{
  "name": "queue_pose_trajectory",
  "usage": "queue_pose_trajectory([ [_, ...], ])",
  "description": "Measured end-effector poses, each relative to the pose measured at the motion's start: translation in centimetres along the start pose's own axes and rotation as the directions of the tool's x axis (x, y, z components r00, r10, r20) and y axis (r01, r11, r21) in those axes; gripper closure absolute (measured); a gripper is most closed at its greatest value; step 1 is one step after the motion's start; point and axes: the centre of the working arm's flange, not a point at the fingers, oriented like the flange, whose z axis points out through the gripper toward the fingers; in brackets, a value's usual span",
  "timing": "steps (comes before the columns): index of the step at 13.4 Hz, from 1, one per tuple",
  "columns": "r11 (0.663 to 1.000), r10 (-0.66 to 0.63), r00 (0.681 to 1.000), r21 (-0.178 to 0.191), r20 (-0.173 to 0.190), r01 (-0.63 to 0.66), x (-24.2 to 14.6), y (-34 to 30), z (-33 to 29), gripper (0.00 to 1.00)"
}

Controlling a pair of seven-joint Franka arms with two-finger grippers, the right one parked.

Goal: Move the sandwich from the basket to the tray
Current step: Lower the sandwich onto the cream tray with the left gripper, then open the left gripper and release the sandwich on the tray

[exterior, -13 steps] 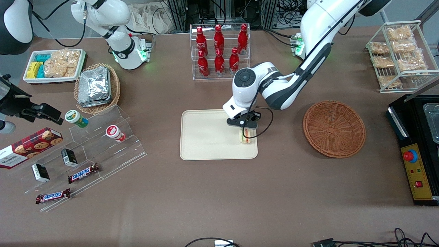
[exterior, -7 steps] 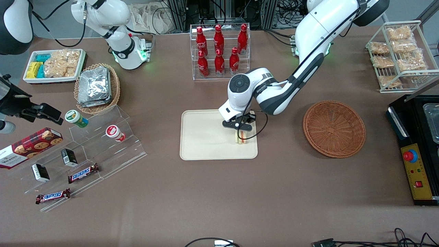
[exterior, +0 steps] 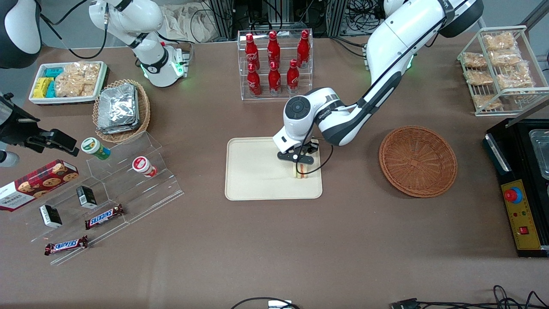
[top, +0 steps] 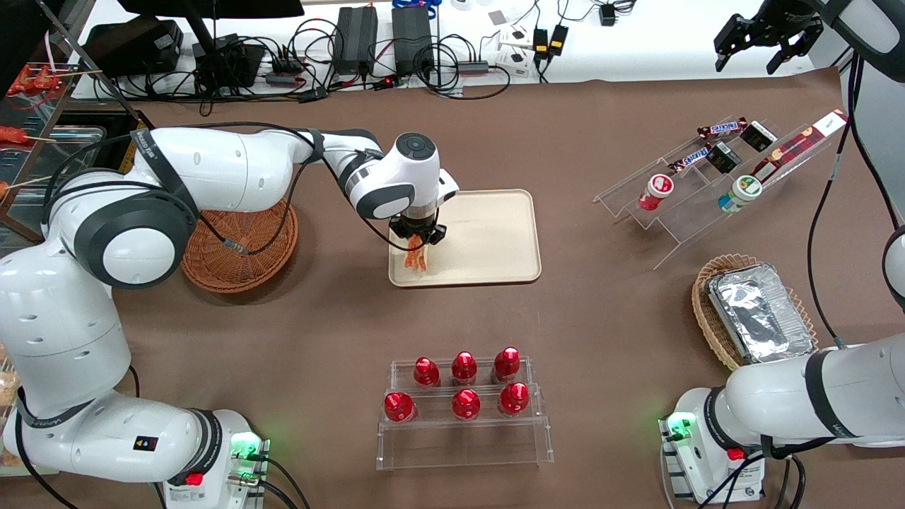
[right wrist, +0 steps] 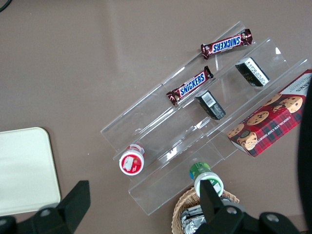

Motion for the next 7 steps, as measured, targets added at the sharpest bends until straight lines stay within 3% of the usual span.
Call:
queue_pose_trajectory([
  [3, 1.000, -0.025, 1.000, 0.000, 0.010, 0.025, -0.08, 0.03, 0.52, 0.79],
  [7, 0.999, -0.048, 0.999, 0.001, 0.012, 0.048, -0.09, 0.08, 0.64, 0.42],
])
